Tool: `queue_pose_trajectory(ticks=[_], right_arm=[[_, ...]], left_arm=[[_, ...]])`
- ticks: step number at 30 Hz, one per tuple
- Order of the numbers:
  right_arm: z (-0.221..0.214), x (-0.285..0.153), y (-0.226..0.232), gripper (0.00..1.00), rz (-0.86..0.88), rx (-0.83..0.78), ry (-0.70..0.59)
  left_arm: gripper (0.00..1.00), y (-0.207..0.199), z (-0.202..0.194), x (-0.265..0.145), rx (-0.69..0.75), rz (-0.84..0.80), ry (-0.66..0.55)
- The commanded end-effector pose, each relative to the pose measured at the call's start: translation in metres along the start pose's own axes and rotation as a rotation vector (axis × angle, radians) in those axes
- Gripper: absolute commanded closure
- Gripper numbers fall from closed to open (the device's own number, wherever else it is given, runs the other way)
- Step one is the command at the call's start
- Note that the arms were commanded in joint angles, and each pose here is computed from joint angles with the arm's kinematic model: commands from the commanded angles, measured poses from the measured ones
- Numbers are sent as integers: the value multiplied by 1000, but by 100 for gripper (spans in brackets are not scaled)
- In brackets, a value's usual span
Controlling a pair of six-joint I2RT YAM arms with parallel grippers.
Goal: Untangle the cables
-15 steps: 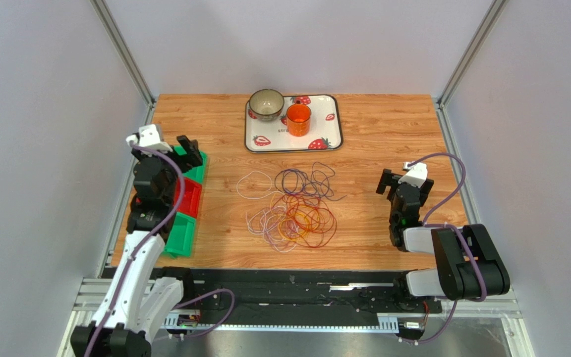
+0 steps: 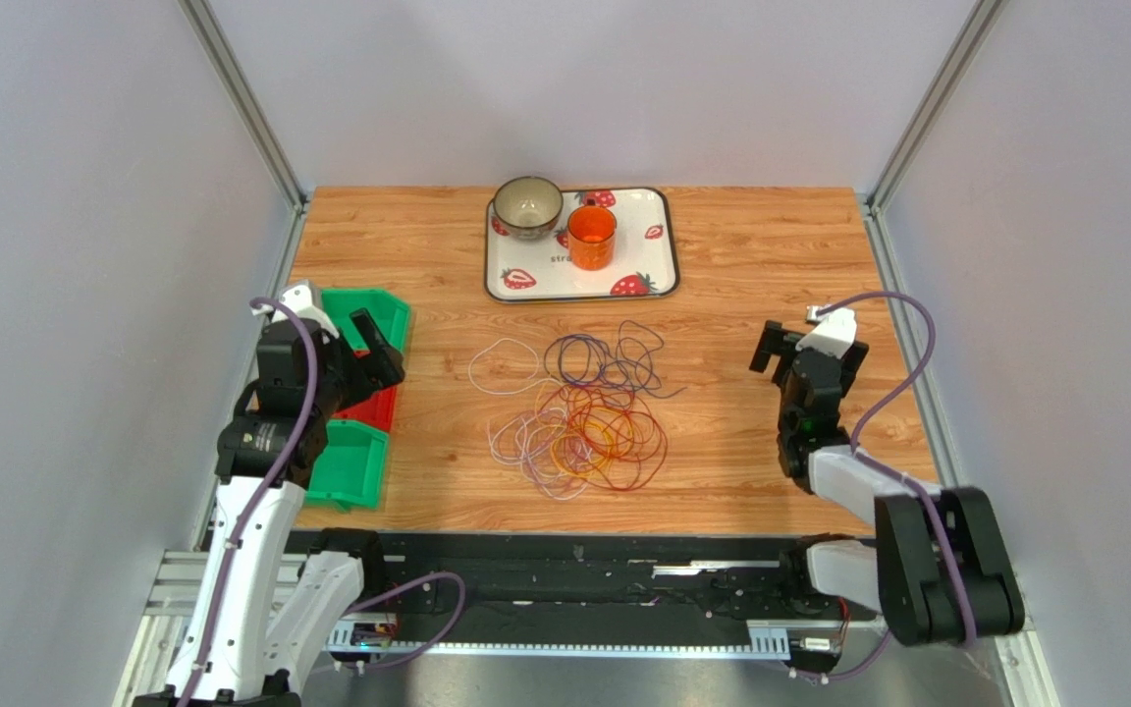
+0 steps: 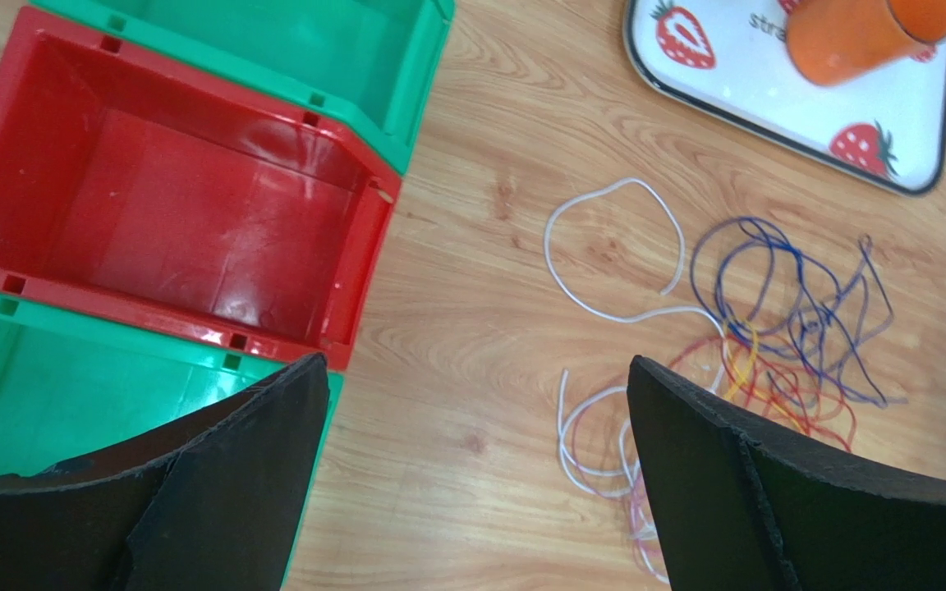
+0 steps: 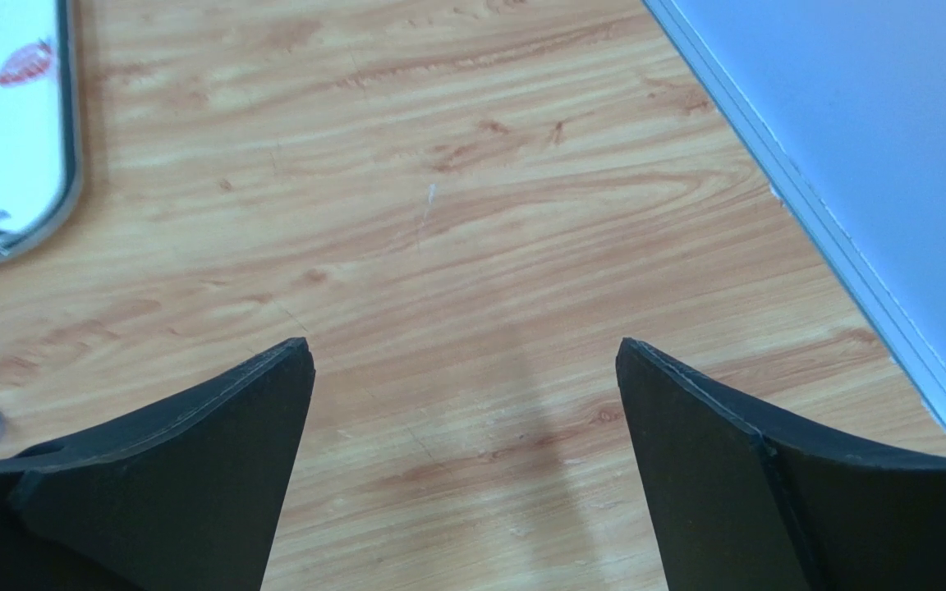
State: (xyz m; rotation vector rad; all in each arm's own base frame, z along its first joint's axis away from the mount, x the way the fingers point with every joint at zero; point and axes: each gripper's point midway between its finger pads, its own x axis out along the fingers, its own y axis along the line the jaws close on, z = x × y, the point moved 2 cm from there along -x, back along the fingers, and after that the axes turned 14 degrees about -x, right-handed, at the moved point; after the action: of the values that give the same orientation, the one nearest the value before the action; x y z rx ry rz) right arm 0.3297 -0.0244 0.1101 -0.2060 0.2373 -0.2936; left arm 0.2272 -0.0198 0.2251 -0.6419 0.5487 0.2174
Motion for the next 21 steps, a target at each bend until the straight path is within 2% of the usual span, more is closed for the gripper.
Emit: queue_pose_trajectory(ticks=[1, 2, 3, 6, 7, 9, 10, 12, 14, 15, 21], right_arm=[[69, -17, 2, 0, 92, 128, 29], [80, -23, 8, 0, 144, 163, 31], [115, -36, 21, 0, 279, 222, -20], [124, -59, 47, 0, 437, 427, 75], [121, -62, 52, 0, 443, 556, 145], [124, -74, 71, 6, 613, 557, 227], [127, -80, 75, 8, 644, 542, 276], [121, -80, 77, 10, 605, 509, 319], [127, -87, 78, 9, 596, 454, 295], [127, -83, 72, 9, 534, 444, 288], [124, -90, 82, 10, 551, 425, 381]], left_arm=[[1, -22, 1, -11, 70, -79, 111], [1, -21, -3, -10, 74, -70, 138], [1, -21, -5, -8, 75, -66, 156], [1, -27, -16, 2, 88, -119, 219], [1, -30, -19, 4, 90, -145, 228], [1, -37, -21, 8, 87, -190, 240], [1, -37, -23, 11, 87, -188, 255], [1, -37, -25, 13, 89, -183, 272], [1, -36, -26, 16, 90, -180, 284], [1, -37, -27, 17, 90, -183, 290], [1, -33, -31, 24, 79, -152, 307]])
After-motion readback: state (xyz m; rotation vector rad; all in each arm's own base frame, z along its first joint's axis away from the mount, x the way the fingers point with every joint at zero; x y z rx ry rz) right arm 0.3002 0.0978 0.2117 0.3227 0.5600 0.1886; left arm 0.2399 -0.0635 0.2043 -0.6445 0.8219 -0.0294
